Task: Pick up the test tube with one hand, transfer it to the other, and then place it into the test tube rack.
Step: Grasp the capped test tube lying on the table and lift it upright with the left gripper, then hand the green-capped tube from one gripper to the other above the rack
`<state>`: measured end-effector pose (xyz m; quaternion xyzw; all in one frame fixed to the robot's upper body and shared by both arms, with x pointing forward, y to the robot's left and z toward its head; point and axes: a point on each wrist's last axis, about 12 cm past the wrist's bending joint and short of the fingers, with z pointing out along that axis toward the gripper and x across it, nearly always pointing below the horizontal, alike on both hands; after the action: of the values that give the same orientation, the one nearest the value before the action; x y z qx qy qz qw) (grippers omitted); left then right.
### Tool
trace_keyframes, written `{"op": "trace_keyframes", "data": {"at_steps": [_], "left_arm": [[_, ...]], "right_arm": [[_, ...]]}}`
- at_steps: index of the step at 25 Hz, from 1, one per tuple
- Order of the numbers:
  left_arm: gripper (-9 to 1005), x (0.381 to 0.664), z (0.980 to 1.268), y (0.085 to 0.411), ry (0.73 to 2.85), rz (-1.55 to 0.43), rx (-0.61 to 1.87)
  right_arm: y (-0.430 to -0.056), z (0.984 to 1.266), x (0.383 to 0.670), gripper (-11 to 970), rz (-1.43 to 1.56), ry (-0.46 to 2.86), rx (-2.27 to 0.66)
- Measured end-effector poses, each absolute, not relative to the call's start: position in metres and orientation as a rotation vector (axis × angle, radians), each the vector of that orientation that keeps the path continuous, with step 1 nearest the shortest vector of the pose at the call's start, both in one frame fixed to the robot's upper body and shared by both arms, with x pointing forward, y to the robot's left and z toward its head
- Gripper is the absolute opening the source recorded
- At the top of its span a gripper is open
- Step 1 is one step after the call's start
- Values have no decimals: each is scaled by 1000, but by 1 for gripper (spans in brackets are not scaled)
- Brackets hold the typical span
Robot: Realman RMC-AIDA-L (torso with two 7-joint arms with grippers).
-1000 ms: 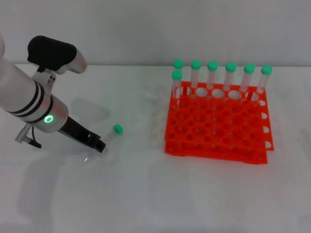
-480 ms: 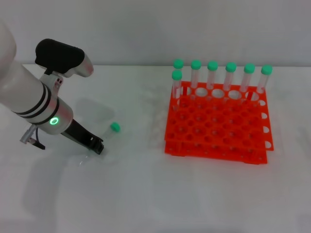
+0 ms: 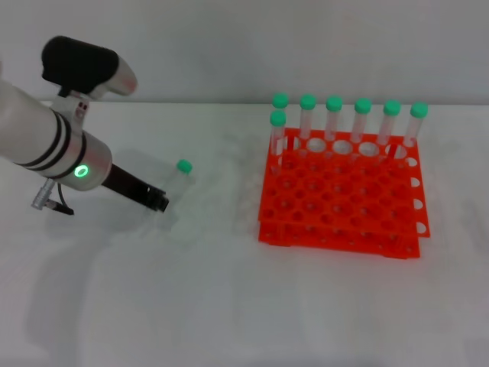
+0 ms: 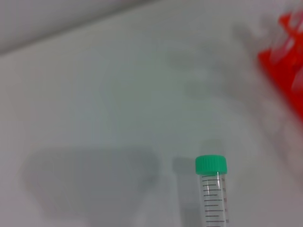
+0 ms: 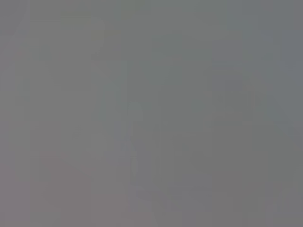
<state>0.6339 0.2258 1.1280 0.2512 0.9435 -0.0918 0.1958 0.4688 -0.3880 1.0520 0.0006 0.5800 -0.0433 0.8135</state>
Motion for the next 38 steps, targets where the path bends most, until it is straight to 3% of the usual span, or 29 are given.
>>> {"op": "trace_keyframes", "data": {"at_steps": [13, 22, 24, 29, 38], "left_arm": [[198, 610, 1153, 234, 2031, -582, 877], [202, 579, 1138, 226, 1742, -638, 1055], [202, 572, 1134, 221, 1689, -647, 1099], [204, 556, 1122, 214, 1596, -675, 1150], [208, 537, 1115, 203, 1474, -735, 1167]], "right_arm": [[-378, 1079, 478, 870, 292, 1228, -278], [-361, 1105, 514, 870, 705, 1349, -478], [-341, 1114, 535, 870, 850, 1402, -568], [-308, 1122, 555, 870, 1000, 1457, -680], [-268, 1120, 558, 870, 1109, 1451, -775]]}}
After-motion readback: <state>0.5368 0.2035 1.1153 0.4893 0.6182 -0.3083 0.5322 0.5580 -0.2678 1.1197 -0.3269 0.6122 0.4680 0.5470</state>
